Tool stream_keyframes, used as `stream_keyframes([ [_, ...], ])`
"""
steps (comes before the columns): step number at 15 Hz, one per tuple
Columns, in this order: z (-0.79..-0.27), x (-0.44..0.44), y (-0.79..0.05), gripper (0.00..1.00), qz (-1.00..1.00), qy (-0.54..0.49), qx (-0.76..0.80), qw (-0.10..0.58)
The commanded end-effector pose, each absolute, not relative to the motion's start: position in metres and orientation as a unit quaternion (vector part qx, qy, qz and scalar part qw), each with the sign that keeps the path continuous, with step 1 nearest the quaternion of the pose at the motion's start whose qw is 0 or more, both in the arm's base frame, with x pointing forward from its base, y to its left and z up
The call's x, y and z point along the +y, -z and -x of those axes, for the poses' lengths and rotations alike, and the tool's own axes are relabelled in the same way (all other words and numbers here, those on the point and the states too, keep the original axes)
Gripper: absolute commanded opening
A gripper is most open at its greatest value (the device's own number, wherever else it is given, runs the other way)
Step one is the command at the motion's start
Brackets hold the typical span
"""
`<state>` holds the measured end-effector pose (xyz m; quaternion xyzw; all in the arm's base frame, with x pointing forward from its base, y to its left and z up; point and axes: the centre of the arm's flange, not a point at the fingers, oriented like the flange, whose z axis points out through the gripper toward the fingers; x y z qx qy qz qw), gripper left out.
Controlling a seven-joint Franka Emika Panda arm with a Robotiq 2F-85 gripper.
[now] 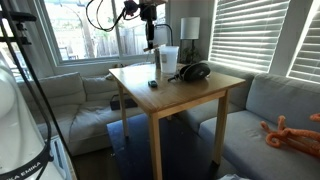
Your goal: Put the three wooden chips on the left and put them in the black pouch
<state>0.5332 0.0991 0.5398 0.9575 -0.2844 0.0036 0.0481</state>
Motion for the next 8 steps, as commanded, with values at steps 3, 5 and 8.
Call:
stream_keyframes([
  [3, -0.549, 0.067, -0.546, 0.07, -0.951, -0.009, -0.305, 0.049],
  [5, -0.562, 0.038, -0.545, 0.07, -0.948, -0.009, -0.314, 0.052],
  [8, -0.578, 0.003, -0.539, 0.07, -0.948, -0.014, -0.315, 0.051],
])
